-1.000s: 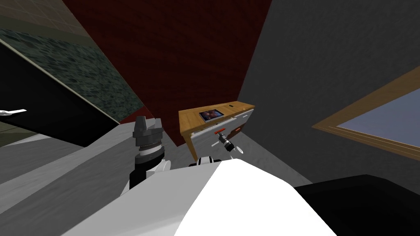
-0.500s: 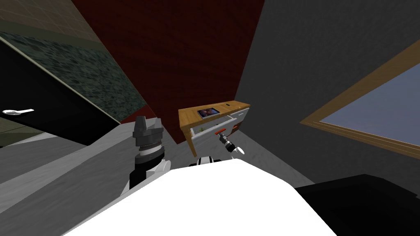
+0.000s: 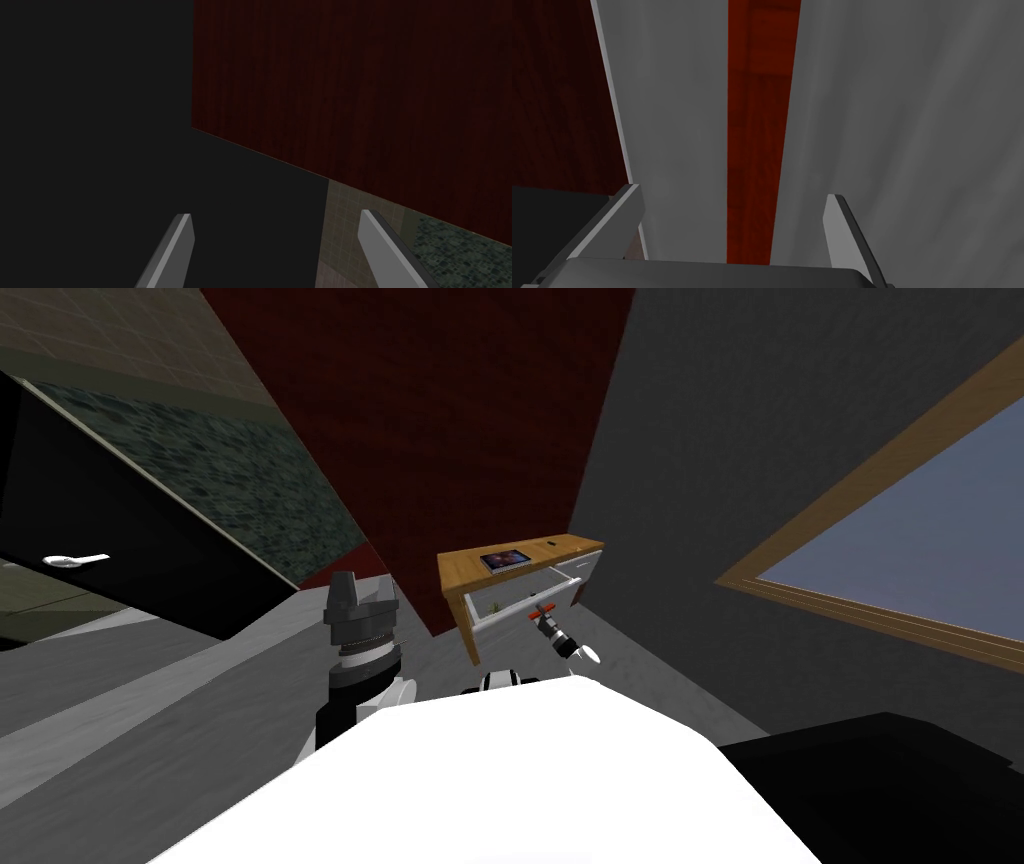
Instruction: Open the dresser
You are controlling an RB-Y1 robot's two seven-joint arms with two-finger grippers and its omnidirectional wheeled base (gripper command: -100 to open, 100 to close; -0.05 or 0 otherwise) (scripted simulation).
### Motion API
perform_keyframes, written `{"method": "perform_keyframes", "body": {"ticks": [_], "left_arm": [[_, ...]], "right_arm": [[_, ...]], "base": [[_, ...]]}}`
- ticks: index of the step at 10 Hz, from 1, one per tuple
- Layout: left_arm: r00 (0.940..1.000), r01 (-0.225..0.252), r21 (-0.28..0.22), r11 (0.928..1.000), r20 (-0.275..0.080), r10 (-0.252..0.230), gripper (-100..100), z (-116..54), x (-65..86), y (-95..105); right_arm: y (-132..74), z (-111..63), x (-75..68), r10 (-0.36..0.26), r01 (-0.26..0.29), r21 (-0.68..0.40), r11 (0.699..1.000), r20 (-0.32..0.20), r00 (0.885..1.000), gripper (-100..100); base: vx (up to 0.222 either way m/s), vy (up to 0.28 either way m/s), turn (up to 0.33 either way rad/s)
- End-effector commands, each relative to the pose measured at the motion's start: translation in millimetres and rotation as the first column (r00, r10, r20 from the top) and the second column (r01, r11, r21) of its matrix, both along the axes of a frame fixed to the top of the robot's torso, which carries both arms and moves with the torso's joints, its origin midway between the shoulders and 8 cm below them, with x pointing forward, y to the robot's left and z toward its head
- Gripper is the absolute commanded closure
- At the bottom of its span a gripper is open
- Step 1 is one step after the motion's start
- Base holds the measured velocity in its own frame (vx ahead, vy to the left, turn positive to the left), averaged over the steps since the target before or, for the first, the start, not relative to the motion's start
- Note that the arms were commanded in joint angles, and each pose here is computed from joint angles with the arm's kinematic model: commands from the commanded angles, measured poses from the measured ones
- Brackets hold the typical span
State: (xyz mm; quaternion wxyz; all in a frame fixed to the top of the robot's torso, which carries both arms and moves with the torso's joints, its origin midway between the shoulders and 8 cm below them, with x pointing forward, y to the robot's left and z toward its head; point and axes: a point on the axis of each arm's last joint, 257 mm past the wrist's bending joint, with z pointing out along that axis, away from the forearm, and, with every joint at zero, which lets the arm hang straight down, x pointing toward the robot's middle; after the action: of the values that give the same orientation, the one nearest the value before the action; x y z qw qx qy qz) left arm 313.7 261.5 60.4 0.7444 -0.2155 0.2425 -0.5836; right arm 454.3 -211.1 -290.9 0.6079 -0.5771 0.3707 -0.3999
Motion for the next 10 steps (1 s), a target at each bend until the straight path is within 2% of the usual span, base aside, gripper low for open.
{"method": "perform_keyframes", "body": {"ticks": [1, 7, 8, 9, 10], "left_arm": [[1.0, 0.0, 0.0, 1.0, 0.0, 0.0, 0, 0.0, 0.0, 0.0], [1.0, 0.0, 0.0, 1.0, 0.0, 0.0, 0, 0.0, 0.0, 0.0], [1.0, 0.0, 0.0, 1.0, 0.0, 0.0, 0, 0.0, 0.0, 0.0], [1.0, 0.0, 0.0, 1.0, 0.0, 0.0, 0, 0.0, 0.0, 0.0], [1.0, 0.0, 0.0, 1.0, 0.0, 0.0, 0, 0.0, 0.0, 0.0]], "right_arm": [[-10, 12.0, 9.7, -0.008, 0.008, 0.003, 1.0, -0.002, 1.0, -100], [-36, 46.5, 30.5, -0.029, 0.029, 0.009, 1.0, 0.002, 1.0, -100], [-34, 36.2, 26.5, -0.03, 0.03, 0.005, 1.0, -0.01, 1.0, -100], [-36, 35.0, 26.8, -0.035, 0.035, 0.006, 0.999, -0.015, 0.999, 0], [-37, 33.1, 26.1, -0.037, 0.037, 0.005, 0.999, -0.018, 0.999, 0]], "base": [[-0.031, 0.031, 0.036], [-0.043, 0.027, 0.032], [-0.014, 0.01, -0.001], [0.0, 0.0, 0.0], [0.0, 0.0, 0.0]]}}
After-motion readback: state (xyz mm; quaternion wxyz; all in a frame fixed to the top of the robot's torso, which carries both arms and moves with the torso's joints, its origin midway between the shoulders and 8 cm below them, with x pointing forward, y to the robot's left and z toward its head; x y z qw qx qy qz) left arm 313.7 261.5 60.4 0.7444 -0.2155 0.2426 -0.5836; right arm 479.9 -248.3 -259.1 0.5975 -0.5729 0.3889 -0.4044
